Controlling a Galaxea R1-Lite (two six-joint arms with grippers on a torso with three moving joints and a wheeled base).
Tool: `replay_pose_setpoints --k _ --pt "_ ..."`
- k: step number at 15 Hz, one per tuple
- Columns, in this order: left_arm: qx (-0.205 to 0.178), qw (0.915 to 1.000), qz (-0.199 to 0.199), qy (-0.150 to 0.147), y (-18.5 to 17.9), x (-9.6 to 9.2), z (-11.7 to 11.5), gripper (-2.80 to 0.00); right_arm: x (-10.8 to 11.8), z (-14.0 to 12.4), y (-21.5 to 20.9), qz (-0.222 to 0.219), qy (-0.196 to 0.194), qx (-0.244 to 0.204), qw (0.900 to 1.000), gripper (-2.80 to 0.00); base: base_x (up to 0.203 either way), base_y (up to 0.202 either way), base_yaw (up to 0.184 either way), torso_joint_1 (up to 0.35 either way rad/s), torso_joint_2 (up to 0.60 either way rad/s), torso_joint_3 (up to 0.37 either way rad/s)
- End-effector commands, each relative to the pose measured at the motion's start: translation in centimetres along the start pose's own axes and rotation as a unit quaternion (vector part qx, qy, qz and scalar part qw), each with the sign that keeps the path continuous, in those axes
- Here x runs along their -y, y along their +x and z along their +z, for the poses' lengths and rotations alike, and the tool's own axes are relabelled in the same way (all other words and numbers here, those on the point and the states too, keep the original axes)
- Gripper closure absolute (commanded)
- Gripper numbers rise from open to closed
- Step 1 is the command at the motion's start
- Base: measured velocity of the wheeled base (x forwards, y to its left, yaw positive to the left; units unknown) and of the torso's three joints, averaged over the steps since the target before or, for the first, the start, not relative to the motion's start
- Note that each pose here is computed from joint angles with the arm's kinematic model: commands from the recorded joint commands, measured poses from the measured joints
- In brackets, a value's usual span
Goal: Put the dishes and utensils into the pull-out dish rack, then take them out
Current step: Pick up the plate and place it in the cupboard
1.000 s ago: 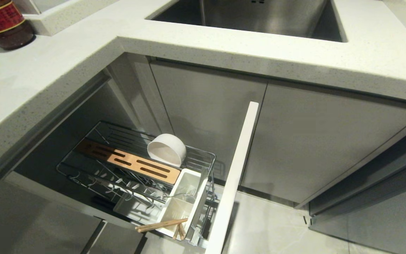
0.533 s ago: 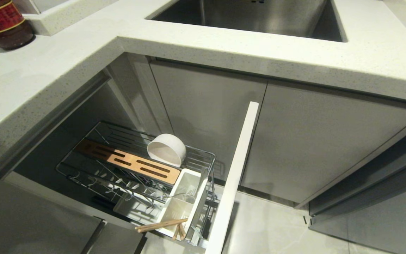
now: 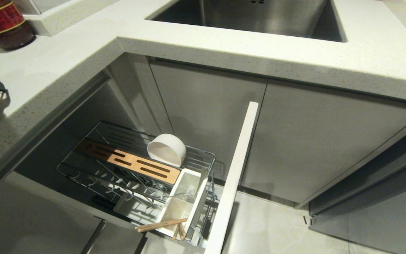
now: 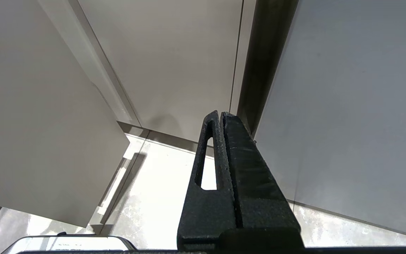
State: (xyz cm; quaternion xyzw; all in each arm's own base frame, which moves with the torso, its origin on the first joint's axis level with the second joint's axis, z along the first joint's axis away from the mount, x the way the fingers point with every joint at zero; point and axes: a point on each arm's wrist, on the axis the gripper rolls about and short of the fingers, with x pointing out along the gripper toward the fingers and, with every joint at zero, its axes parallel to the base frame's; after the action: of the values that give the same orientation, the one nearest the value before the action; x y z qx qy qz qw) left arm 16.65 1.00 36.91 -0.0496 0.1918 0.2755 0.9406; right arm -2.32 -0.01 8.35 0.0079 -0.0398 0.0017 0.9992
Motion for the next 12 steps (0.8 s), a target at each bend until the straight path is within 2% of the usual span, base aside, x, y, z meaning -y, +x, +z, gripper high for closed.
replay_pose_setpoints --k 1,2,3,9,12 --pt "-0.01 0.9999 0.006 0.003 0.59 0.15 -0.13 -2.8 0.01 -0.73 0.16 0.0 0.0 -0.013 1.0 0.0 0.0 0.0 0.0 0.0 0.0 0.0" --pt "-0.009 0.9999 0.007 0.002 0.6 0.11 -0.08 -0.38 0.01 -0.73 0.16 0.0 0.0 -0.013 1.0 0.0 0.0 0.0 0.0 0.0 0.0 0.0" --pt "-0.01 0.9999 0.007 0.002 0.63 0.13 -0.11 0.0 0.01 -0.73 0.16 0.0 0.0 -0.013 1.0 0.0 0.0 0.0 0.0 0.0 0.0 0.0" --pt "-0.013 0.9999 0.005 0.004 0.81 0.24 -0.23 0.0 0.01 -0.73 0.16 0.0 0.0 -0.013 1.0 0.0 0.0 0.0 0.0 0.0 0.0 0.0" --pt "-0.003 1.0 0.002 -0.002 0.1 -0.14 -0.05 0.0 0.01 -0.73 0.16 0.0 0.0 -0.013 1.0 0.0 0.0 0.0 0.0 0.0 0.0 0.0"
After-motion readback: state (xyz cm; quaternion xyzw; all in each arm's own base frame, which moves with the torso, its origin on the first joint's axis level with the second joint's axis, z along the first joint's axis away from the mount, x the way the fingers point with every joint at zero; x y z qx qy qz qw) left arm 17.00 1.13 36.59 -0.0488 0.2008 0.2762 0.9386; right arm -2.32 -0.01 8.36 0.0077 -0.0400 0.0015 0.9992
